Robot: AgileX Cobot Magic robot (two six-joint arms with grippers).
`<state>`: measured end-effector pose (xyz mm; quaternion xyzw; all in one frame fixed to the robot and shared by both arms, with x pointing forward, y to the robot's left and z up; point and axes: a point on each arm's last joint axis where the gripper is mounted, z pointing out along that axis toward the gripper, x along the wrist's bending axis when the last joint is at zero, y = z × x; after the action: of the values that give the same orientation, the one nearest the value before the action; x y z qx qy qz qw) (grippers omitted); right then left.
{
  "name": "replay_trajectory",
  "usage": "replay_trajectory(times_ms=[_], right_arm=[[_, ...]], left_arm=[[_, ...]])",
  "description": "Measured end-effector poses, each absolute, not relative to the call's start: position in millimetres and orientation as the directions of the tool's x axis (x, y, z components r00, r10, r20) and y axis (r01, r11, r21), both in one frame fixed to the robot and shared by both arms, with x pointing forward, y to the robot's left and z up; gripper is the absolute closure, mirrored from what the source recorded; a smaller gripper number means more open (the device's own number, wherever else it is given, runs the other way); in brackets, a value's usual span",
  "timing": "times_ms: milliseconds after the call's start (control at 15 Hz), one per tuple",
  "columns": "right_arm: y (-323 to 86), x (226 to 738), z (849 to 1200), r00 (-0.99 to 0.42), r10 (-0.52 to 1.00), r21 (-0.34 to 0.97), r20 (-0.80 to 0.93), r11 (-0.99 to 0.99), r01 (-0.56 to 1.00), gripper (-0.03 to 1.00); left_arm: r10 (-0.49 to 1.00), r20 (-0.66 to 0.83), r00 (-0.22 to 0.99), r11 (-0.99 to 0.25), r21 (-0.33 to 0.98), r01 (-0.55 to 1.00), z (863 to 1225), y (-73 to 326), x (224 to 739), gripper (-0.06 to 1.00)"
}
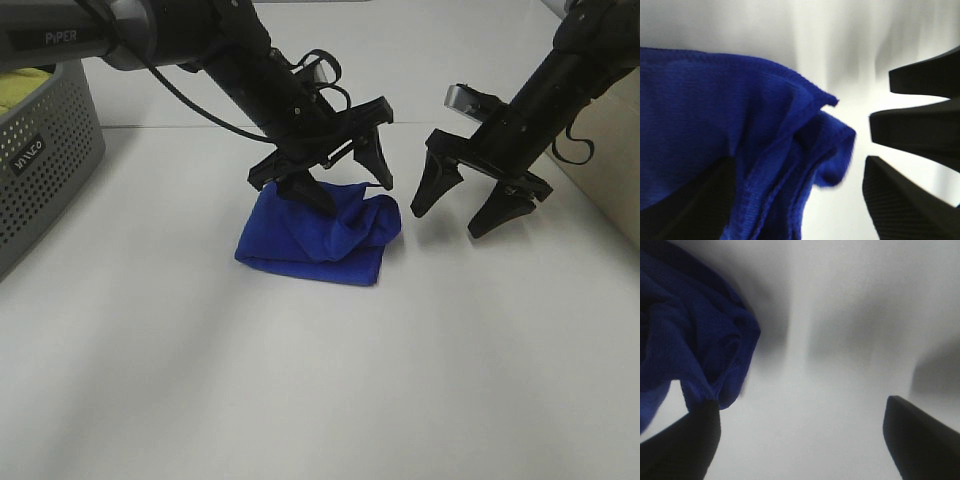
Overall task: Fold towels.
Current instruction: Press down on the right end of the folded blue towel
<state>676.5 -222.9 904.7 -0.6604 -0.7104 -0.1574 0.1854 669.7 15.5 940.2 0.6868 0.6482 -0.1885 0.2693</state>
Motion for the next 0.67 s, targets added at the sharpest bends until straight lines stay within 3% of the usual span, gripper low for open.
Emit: replay_trajectory(times_ms=[133,333,467,667], right_arm=[[-220,674,909,-0.055,0.862,-0.037,0.504,0.085,0.996,0.12],[-213,673,943,-0.097,0.806,0.048,0.584,0.085,0.995,0.12],[-194,670,968,-0.129,0.722,0.102,0.68,0.082,0.991,0.12],[-138,660,981,-0.238,0.589,0.184,0.772,0.151,0.971,0.12]], left_arm=[[0.766,-0.618,0.174,-0.052,0.21,0.976,960,15,671,0.22],[0.773,-0.577,0.266,-0.063,0.347,0.936,1000,43,684,0.22],[0.832,-0.488,0.264,-0.041,0.42,0.907,1019,88,700,0.22],[0.881,-0.424,0.211,-0.014,0.422,0.907,1018,132,714,0.22]])
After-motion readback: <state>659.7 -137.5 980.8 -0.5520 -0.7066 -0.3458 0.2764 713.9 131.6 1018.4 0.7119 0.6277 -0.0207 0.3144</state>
